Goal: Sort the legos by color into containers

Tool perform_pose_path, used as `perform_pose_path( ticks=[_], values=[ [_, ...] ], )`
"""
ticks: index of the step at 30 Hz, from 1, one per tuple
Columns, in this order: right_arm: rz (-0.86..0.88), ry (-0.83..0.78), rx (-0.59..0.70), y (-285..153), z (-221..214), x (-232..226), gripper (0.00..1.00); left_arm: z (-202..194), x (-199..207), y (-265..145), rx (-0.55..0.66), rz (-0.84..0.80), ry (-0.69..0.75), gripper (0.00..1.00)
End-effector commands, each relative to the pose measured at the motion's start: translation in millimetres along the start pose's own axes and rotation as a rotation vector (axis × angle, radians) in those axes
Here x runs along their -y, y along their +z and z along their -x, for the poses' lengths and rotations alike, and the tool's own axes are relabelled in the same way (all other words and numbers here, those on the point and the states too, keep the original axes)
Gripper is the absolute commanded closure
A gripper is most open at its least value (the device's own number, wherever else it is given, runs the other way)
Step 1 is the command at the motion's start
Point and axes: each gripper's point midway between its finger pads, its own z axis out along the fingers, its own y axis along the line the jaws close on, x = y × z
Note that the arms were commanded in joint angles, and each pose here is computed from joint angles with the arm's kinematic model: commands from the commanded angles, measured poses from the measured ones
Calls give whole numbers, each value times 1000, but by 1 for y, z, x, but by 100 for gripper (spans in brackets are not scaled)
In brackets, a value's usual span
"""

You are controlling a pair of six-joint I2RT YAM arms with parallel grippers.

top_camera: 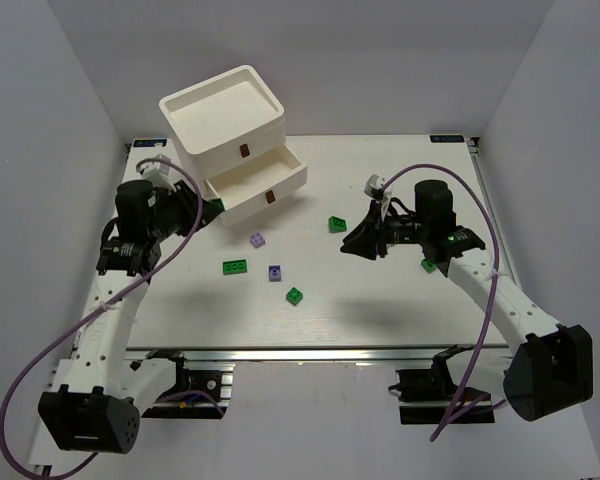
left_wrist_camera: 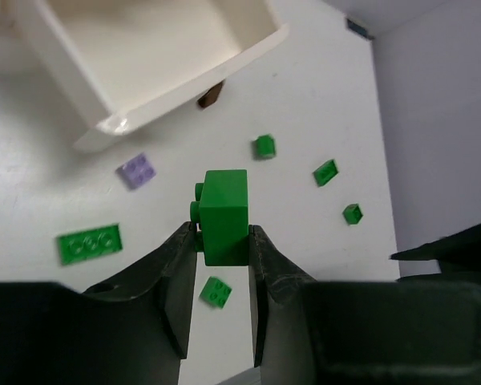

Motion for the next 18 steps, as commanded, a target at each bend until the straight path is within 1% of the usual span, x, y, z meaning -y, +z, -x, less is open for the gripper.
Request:
perform_pose_path(
  ticks=[1,4,5,6,8,10,12,14,15,18],
  values=[
    [-28,-48,10,-2,10,8,64,40,51,-8,82,-182,131,100],
    [-40,-50,10,-5,11,12,64,55,60,3,87,-199,153,100],
    [-43,-49,8,-5,10,12,64,54,60,13,67,-198,151,100],
    [-42,-55,9,-5,11,12,64,61,63,16,78,-202,154,100],
    [-53,-58,12,-7,12,14,64,60,61,35,58,-186,147,100],
    [-53,-60,12,-8,12,13,64,66,63,46,72,-180,149,100],
    [-53,-64,12,-9,13,12,64,62,56,69,54,-148,136,100],
    [-50,-72,15,-10,14,11,64,67,55,83,62,-121,139,100],
    [-50,-77,16,-10,15,10,64,59,49,100,29,-94,135,100],
    [-40,-82,21,-11,16,7,63,68,44,118,49,-24,158,100]
  ],
)
